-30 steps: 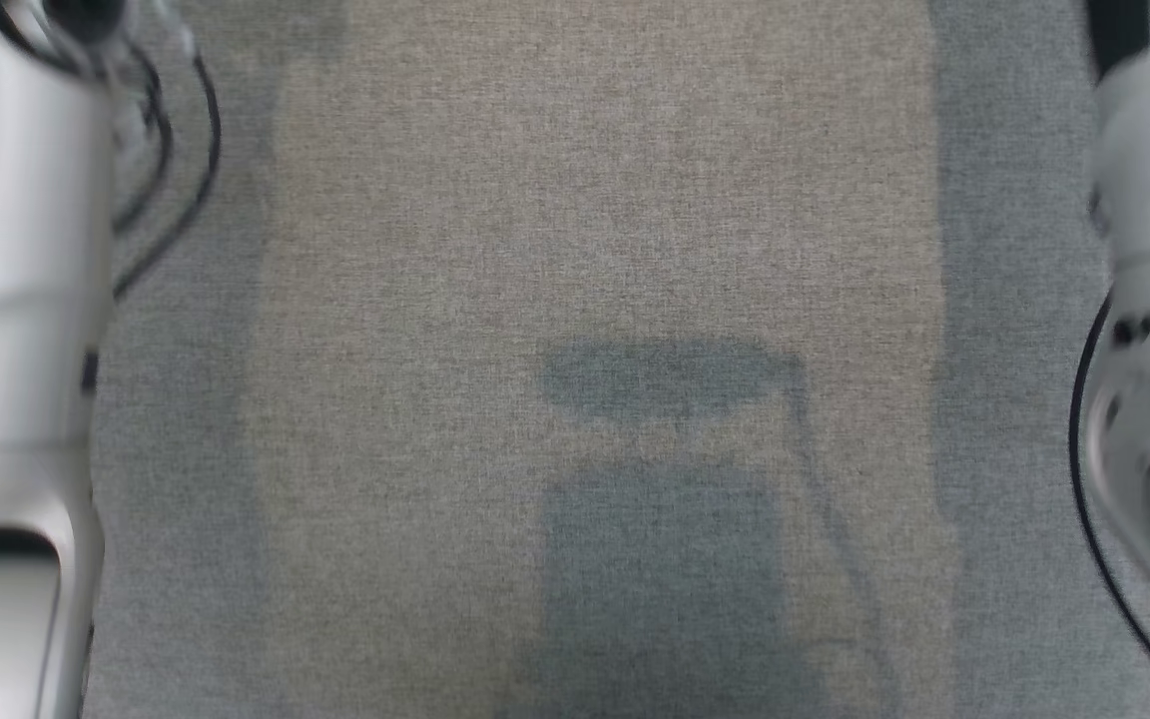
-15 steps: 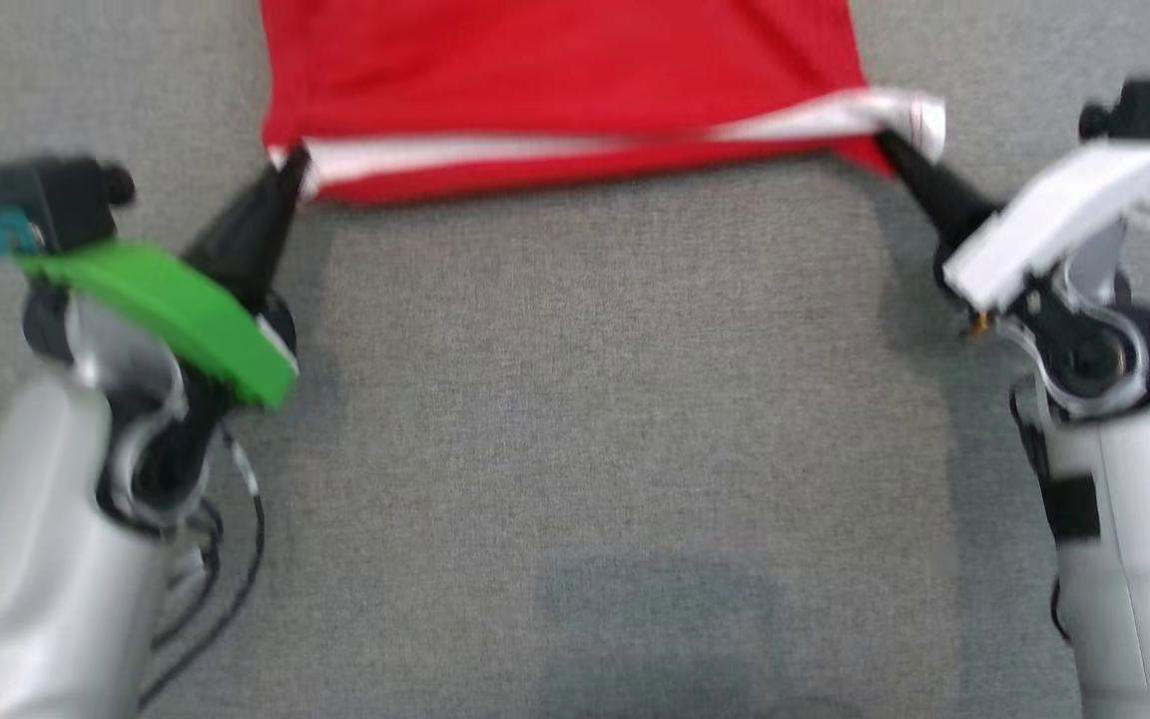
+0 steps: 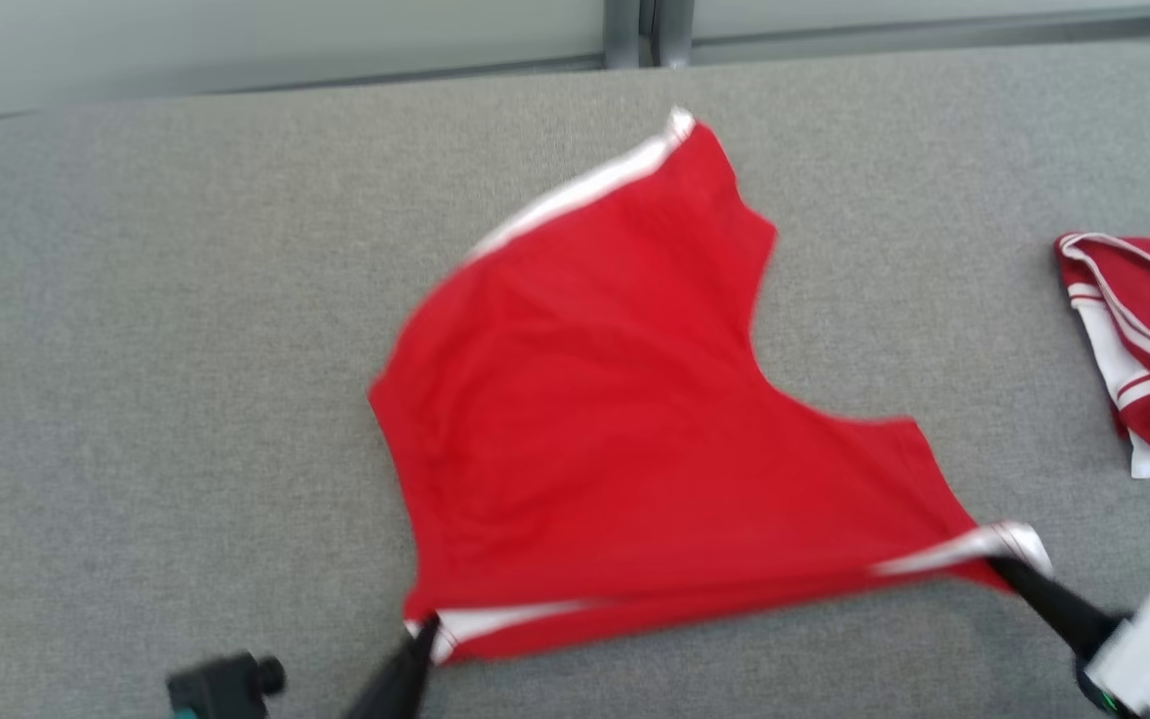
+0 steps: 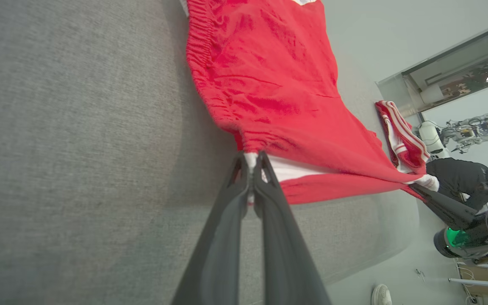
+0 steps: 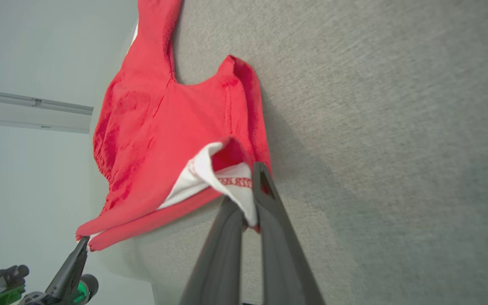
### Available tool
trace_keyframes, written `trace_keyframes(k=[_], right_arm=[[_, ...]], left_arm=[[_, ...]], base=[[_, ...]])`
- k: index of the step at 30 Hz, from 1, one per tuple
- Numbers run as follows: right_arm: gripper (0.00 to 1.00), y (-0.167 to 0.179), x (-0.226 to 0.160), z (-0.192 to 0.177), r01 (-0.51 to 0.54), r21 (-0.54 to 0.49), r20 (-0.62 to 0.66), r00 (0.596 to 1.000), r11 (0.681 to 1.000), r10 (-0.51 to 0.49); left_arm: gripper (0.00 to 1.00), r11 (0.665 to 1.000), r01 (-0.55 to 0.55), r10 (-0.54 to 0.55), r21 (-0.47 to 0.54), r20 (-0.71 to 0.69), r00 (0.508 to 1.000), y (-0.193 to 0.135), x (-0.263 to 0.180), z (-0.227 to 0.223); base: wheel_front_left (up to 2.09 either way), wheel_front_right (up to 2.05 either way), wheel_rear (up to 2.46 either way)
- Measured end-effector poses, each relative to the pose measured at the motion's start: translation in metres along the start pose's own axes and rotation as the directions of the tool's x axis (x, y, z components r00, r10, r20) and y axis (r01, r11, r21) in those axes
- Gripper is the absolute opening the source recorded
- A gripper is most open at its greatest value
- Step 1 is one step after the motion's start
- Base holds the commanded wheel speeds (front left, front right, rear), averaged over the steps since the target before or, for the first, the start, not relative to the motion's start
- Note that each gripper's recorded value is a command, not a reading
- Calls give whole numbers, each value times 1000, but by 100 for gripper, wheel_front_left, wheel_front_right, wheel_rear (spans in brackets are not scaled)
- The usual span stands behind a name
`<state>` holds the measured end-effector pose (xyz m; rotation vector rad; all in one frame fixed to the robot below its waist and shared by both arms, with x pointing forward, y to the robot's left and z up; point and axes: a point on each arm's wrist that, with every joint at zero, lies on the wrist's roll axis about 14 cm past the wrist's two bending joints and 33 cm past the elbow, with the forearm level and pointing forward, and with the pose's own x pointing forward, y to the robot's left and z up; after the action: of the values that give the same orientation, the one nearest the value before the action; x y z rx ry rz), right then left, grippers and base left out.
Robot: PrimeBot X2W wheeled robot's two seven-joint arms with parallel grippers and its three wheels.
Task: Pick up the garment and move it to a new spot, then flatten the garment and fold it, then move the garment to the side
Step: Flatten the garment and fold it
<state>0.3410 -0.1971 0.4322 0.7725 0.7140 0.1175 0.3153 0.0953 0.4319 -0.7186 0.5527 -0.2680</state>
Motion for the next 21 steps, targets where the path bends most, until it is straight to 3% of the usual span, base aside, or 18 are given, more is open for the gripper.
trace_keyframes(k=[4, 9, 16, 21], right_arm=[[0, -19, -44, -17, 44, 64, -3, 999, 997, -44], [0, 8, -47, 5, -37, 18, 48, 998, 999, 37], [0, 79, 14, 60, -194, -139, 77, 976, 971, 206], [0, 100, 87, 92, -175, -211, 49, 981, 962, 189]], left_arm=[[0, 997, 14, -15, -78, -22, 1000, -19, -23, -27], [0, 997, -6, 6, -78, 8, 1000, -19, -30, -20], [0, 1000, -15, 16, -17, 69, 997, -17, -1, 35], [0, 999, -45, 44, 14, 66, 997, -3, 49, 70]], base=[[0, 0, 0], [0, 0, 0], [0, 0, 0], [0, 0, 0]])
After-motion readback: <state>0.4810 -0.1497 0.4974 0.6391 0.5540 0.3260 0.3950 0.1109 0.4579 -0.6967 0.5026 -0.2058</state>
